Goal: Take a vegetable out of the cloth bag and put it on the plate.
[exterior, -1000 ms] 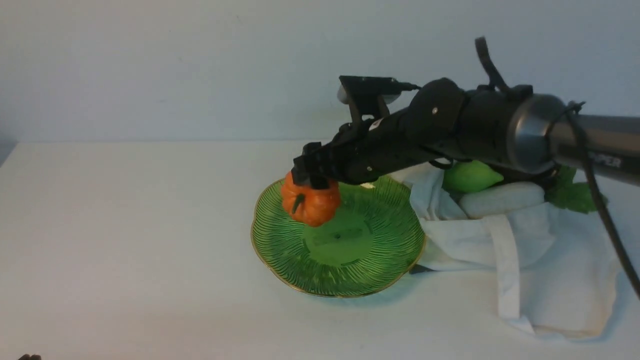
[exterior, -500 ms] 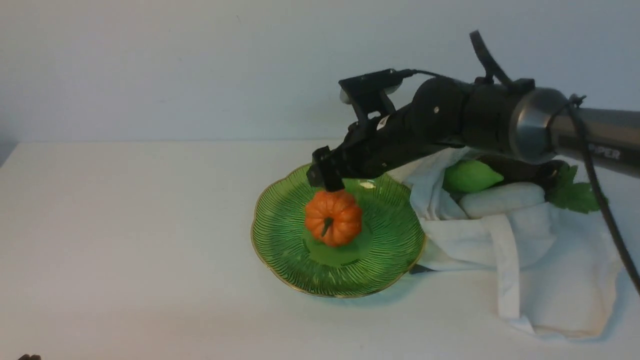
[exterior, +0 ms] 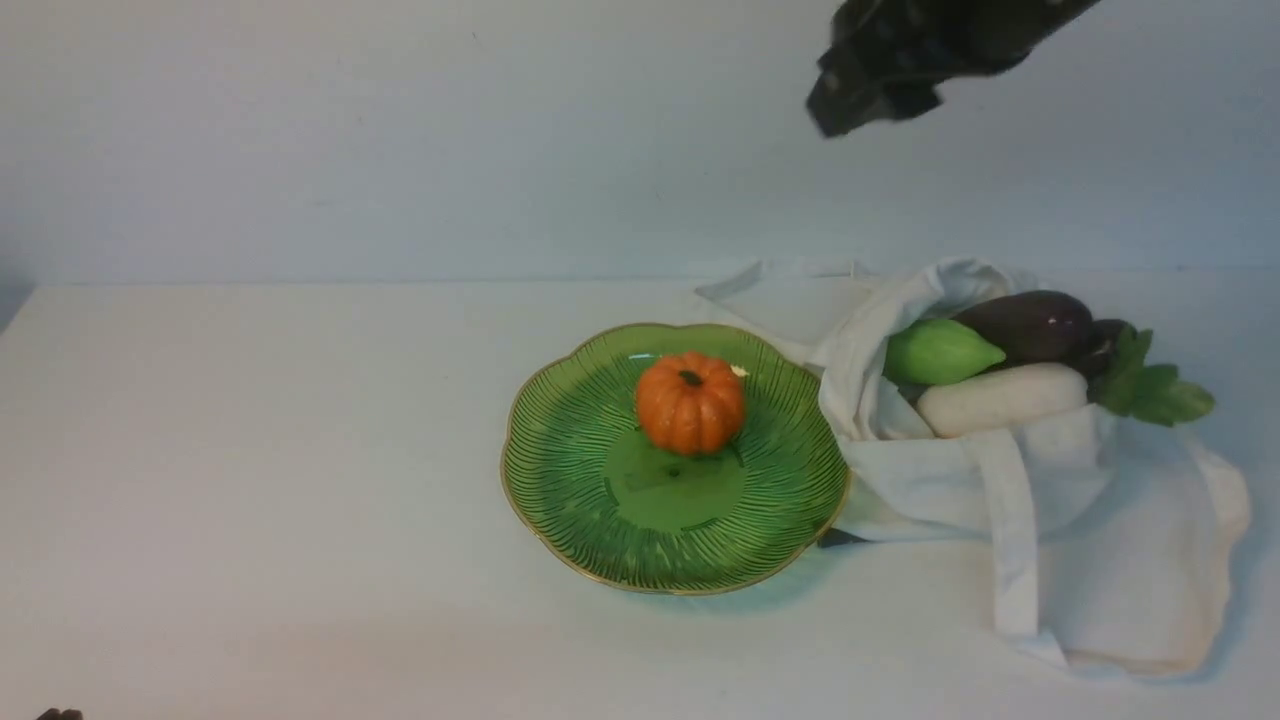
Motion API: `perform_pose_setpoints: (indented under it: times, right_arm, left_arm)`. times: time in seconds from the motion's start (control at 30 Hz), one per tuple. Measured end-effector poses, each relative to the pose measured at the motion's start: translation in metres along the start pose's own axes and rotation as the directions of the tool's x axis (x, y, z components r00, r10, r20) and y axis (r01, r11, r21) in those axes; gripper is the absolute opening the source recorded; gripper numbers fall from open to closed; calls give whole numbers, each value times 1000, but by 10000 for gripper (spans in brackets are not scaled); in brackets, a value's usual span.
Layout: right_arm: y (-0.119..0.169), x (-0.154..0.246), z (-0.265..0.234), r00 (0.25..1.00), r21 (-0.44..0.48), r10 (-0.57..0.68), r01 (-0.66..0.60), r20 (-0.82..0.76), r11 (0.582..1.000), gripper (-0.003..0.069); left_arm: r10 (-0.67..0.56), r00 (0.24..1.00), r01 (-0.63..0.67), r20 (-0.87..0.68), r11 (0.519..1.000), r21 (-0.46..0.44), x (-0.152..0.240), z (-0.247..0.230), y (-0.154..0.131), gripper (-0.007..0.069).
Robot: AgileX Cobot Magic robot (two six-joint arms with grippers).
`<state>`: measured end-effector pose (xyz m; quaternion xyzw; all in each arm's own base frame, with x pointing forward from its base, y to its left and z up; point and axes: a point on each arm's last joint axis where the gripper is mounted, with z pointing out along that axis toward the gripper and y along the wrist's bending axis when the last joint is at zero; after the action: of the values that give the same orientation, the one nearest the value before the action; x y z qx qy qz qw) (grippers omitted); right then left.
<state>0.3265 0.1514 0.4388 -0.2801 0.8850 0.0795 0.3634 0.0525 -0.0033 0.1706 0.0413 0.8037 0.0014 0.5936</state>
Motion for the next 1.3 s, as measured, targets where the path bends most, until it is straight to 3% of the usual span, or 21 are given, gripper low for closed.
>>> perform_pose_setpoints:
  times: [0.07, 0.13, 0.23, 0.33, 0.43, 0.6, 0.73, 0.93, 1.3]
  right_arm:
    - [-1, 2, -15, 1000, 31, 22, -22, 17, 999, 182]
    - [-3, 16, -43, 999, 96, 42, -45, 29, 994, 43]
    - [1, 41, -77, 998, 133, 52, -58, 43, 989, -4]
    - [6, 67, -96, 996, 139, 82, -87, 44, 986, -12]
    - [17, 128, -110, 990, 136, 130, -137, 59, 981, -14]
    - [31, 204, -96, 949, 115, 145, -183, 279, 976, -15]
    - [39, 251, -68, 859, 87, 115, -182, 498, 979, -15]
    - [43, 273, -47, 778, 69, 91, -170, 622, 983, -15]
    - [43, 274, -46, 780, 68, 93, -171, 619, 983, -15]
  left_arm:
    - [0, 1000, 0, 0, 1000, 0, 0, 0, 0, -5]
    - [0, 1000, 0, 0, 1000, 0, 0, 0, 0, -5]
    - [0, 1000, 0, 0, 1000, 0, 0, 0, 0, -5]
    - [0, 1000, 0, 0, 1000, 0, 0, 0, 0, -5]
    - [0, 1000, 0, 0, 1000, 0, 0, 0, 0, -5]
    - [0, 1000, 0, 0, 1000, 0, 0, 0, 0, -5]
    - [0, 1000, 0, 0, 1000, 0, 0, 0, 0, -5]
    - [0, 1000, 0, 0, 1000, 0, 0, 0, 0, -5]
    - [0, 1000, 0, 0, 1000, 0, 0, 0, 0, -5]
